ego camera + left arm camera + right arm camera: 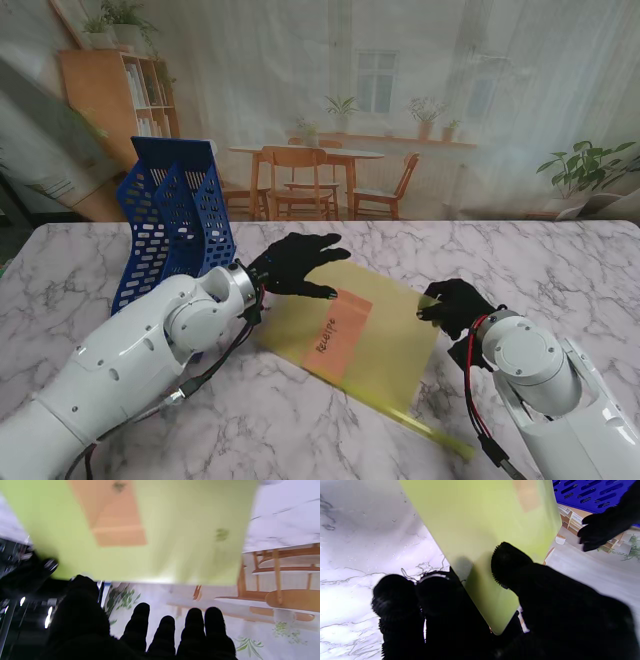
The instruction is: Open the sliding file folder, put the receipt in and insert it into the document holder
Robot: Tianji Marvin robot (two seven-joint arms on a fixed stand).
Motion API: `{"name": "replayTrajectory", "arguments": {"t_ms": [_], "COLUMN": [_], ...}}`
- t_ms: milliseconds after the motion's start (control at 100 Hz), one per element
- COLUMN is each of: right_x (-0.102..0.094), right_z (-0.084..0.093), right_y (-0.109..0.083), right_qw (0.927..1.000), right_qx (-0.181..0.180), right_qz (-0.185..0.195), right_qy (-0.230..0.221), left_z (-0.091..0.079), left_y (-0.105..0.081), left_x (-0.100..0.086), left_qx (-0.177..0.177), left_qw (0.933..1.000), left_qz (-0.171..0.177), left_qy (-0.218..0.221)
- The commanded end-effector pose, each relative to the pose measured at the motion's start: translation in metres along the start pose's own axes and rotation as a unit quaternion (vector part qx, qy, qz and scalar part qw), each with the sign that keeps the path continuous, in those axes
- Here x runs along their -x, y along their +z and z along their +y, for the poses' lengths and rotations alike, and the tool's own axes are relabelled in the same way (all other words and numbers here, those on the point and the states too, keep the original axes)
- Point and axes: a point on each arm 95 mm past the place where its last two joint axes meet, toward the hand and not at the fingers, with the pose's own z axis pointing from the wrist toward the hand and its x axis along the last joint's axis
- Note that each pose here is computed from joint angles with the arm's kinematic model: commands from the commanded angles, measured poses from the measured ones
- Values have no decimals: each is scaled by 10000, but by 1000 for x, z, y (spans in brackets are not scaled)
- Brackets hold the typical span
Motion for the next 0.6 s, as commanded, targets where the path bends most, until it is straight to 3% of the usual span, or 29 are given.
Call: {"name": "replayTrajectory", "arguments": {"t_ms": [0, 300, 590], "right_x": [-1, -3, -3], "right_z": [-2, -2, -3], "right_y": [-1, -3, -3], "right_qw": [10000, 9997, 9994], "right_qx": [-72, -206, -290], "right_qz": [7, 108, 199], "right_qy": [-22, -25, -20], "left_z": [-18, -37, -27], "left_y": [4, 31, 52], "left_x": [13, 20, 19], "left_qx": [78, 560, 1134], "left_qw": [9991, 9968, 9930], "left_qz": [-26, 95, 80], "left_qy": [415, 556, 317]}}
